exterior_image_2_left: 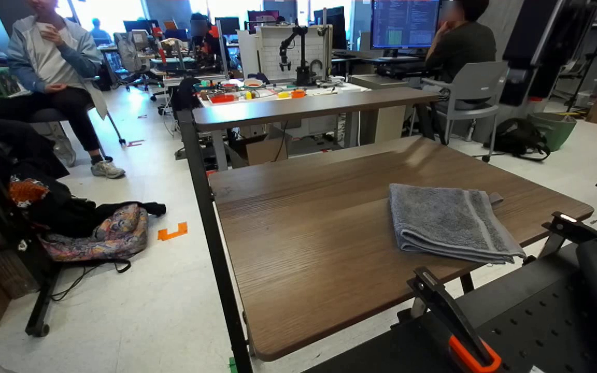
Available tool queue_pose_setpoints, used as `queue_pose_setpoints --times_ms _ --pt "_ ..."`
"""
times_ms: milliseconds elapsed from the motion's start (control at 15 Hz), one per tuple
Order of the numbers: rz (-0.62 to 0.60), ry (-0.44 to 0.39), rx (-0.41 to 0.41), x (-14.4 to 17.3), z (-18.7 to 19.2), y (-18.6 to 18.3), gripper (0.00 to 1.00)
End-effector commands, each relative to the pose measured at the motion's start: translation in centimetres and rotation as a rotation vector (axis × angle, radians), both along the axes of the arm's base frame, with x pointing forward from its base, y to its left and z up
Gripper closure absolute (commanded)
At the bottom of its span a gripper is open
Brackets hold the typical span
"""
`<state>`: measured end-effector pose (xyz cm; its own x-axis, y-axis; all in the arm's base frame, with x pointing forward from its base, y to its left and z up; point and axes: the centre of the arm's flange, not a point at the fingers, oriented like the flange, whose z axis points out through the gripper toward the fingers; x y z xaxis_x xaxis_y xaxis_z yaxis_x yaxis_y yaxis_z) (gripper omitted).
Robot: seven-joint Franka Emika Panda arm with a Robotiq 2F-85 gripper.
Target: Move the towel backwards
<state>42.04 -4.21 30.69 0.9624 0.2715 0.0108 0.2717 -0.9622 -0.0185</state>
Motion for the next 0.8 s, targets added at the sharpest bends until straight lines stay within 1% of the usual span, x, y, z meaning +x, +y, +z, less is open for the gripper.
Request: queue_pose_setpoints --times_ms 0,200,333,533,733 --pt "0.008 0.037 -0.042 0.4 -7.0 1.7 0.0" --pt "-0.002 0.084 -0.056 0.6 -12.9 2.8 0.0" --pt "-0.01 0.098 -0.073 0.5 -16.3 3.5 0.0" --pt "-0.024 0.101 -0.091 1.0 -20.2 4.2 0.0" --pt "-0.05 0.077 -0.091 2.4 -22.1 5.1 0.0"
